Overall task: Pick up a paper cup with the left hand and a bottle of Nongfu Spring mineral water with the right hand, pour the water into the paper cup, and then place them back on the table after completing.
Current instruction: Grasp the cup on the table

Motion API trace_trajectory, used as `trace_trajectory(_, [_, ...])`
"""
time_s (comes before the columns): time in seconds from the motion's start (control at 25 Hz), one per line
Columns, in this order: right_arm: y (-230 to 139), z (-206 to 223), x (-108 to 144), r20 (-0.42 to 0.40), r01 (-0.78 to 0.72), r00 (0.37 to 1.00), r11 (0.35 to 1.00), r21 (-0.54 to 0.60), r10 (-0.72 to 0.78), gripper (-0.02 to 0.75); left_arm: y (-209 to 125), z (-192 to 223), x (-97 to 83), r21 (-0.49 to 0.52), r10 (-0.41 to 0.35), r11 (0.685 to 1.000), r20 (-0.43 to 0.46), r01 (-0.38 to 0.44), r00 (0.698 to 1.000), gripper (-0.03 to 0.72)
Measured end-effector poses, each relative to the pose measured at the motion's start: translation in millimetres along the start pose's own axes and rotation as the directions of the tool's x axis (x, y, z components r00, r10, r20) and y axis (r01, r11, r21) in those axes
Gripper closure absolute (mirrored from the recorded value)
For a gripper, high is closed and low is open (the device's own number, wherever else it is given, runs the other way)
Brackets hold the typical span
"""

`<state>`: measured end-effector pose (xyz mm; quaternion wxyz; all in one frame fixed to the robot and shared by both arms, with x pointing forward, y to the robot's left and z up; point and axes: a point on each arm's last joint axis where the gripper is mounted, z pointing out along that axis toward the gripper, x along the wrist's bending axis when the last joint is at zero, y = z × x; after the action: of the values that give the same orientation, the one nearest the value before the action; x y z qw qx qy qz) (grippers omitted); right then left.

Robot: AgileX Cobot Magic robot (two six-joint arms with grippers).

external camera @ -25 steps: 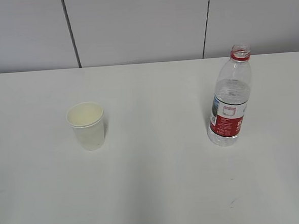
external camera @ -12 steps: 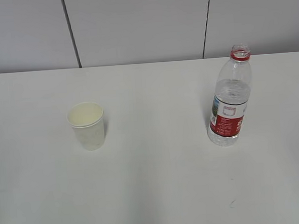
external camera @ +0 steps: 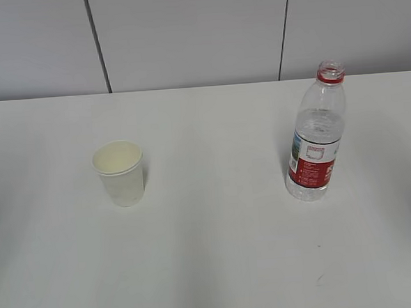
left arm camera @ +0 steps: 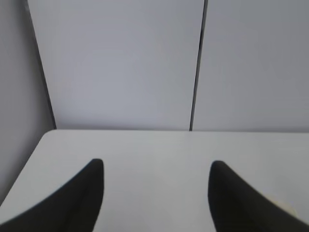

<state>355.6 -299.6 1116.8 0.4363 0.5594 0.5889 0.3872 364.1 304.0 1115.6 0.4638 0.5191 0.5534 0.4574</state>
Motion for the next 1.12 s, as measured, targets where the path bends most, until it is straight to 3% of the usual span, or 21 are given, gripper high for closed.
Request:
trace_trajectory(0.32, [6, 62, 10, -0.05, 0.007, 0.999, 0.999, -0.031, -0.008, 0.217, -20, 76, -2.2, 0.031, 0.017, 0.999, 0.02, -0.017, 1.0, 0.261])
trace_trajectory(0.48, [-21, 86, 17, -0.082, 0.006, 0.997, 1.0, -0.014, -0.007, 0.217, -51, 97, -2.2, 0.047, 0.002, 0.999, 0.031, -0.003, 1.0, 0.261])
trace_trajectory(0.72, [-52, 91, 23, -0.124, -0.003, 0.992, 0.997, -0.079, -0.007, 0.217, -94, 97, -4.2, -0.018, 0.017, 1.0, 0.073, -0.016, 0.997, 0.261])
trace_trajectory(0.92, [-70, 88, 26, -0.146, -0.003, 0.989, 0.992, -0.123, -0.016, 0.217, -121, 92, -10.7, 0.009, -0.003, 1.0, 0.157, 0.002, 0.988, 0.261])
trace_trajectory(1.12, [-77, 86, 27, -0.157, -0.005, 0.987, 0.989, -0.147, -0.019, 0.217, -132, 90, -21.5, 0.039, 0.024, 0.999, 0.279, -0.037, 0.96, 0.261])
